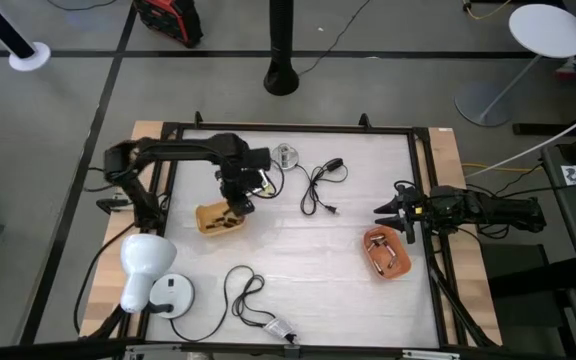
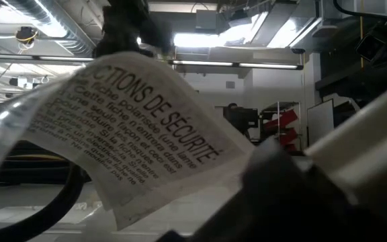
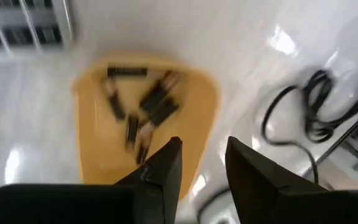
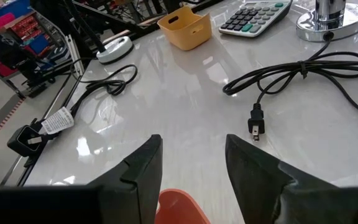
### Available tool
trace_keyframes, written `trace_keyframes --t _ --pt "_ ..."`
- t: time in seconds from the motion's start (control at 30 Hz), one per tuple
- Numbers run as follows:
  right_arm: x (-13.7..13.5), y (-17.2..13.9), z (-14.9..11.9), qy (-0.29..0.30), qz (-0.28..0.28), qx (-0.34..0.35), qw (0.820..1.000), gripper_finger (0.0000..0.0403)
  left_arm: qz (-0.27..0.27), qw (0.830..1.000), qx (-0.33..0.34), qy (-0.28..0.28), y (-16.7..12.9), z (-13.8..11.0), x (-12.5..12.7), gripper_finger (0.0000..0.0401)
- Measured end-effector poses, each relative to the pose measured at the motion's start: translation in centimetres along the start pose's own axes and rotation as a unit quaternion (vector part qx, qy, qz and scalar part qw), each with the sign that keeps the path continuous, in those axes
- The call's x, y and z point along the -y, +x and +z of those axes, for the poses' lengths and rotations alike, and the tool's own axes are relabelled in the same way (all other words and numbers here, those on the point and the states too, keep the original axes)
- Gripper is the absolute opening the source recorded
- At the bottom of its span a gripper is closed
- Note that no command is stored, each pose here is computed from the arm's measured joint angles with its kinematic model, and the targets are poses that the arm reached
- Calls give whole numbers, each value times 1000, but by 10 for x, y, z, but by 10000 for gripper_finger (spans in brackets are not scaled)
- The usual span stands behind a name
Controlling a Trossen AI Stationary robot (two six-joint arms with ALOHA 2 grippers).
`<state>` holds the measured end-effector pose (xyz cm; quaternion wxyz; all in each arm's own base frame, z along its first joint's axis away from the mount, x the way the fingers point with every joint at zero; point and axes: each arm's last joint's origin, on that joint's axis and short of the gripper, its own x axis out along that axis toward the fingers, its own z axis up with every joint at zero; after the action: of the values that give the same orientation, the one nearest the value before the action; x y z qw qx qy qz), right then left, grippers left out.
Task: Sort batteries
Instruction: Return to Home Position
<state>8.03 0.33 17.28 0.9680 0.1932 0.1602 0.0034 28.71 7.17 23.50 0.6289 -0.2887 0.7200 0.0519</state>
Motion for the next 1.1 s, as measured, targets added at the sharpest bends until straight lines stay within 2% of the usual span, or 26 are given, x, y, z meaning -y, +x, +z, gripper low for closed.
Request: trace_keyframes --t 0.1,0.17,0.3,0.47,0.6,0.7,0.83,1.03,1.1 --pt "0 0 0 0 0 0 1000 170 5 994 105 41 -28 -14 7 105" --pt "0 0 0 0 0 0 1000 170 24 980 187 63 -50 -29 13 101" --pt "0 0 0 0 0 0 1000 170 51 930 352 89 -88 -70 23 98" --pt "0 0 0 0 0 0 1000 170 19 859 493 137 -102 -118 32 98" --pt "0 0 0 0 0 0 1000 170 -18 822 540 181 -86 -142 34 98" --pt "0 0 0 0 0 0 1000 170 -30 793 569 214 -63 -150 32 98" --pt "0 0 0 0 0 0 1000 170 -34 750 615 242 -29 -148 27 98" --pt "0 0 0 0 0 0 1000 170 -47 703 661 258 13 -140 16 98" --pt "0 0 0 0 0 0 1000 170 -49 681 681 266 23 -138 12 98"
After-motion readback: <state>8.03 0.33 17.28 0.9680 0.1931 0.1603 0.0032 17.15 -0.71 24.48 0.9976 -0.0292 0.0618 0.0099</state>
